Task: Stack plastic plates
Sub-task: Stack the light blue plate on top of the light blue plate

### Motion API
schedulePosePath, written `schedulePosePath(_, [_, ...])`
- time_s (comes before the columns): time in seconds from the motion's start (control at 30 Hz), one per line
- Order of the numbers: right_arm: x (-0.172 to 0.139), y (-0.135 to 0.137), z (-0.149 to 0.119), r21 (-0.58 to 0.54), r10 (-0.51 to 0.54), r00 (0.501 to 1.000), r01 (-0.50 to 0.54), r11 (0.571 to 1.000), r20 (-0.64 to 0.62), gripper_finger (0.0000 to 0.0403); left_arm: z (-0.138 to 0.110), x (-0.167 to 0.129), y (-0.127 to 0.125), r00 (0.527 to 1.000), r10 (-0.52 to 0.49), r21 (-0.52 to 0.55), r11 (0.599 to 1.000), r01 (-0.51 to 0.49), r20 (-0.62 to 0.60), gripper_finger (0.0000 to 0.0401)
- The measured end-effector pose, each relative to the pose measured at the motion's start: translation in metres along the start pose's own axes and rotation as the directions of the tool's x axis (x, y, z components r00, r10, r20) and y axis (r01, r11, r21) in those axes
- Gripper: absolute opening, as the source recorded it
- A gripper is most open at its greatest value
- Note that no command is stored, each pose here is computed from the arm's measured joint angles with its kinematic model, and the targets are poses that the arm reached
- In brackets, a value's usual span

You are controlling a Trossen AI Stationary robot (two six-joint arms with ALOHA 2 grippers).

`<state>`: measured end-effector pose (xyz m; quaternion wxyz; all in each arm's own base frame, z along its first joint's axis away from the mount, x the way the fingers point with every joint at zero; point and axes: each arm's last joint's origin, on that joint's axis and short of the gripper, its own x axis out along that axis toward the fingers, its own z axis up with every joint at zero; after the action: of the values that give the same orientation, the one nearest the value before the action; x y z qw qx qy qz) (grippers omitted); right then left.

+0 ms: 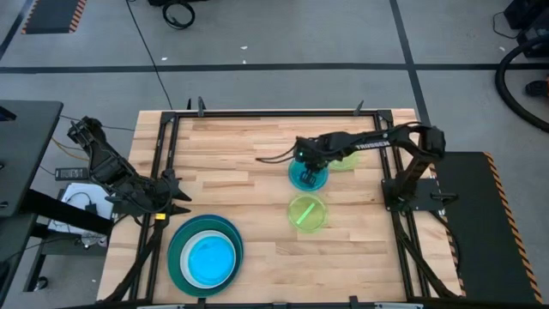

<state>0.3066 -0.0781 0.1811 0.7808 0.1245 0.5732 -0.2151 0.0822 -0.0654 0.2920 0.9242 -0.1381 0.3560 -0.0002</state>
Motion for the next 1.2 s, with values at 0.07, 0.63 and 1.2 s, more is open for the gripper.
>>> schedulePosePath(0.07, [0.001, -0.009, 0.003, -0.034, -0.01, 1.0, 0.01, 0.999, 0.007, 0.0012, 0.0, 0.0, 0.0, 1.0, 0.002, 0.0, 1.0, -0.002, 0.002, 0.0181])
schedulePosePath(0.63, [0.006, -0.076, 0.014, -0.046, 0.054, 0.998, -0.052, 0.998, 0.029, 0.0082, 0.001, 0.0, 0.001, 0.998, 0.037, 0.012, 0.999, -0.038, 0.041, 0.0181])
schedulePosePath(1.2, [0.044, -0.092, 0.021, -0.003, 0.166, 0.982, -0.167, 0.986, -0.086, 0.01, 0.002, 0.0, 0.002, 0.996, 0.059, 0.0, 0.998, -0.059, 0.065, 0.0181])
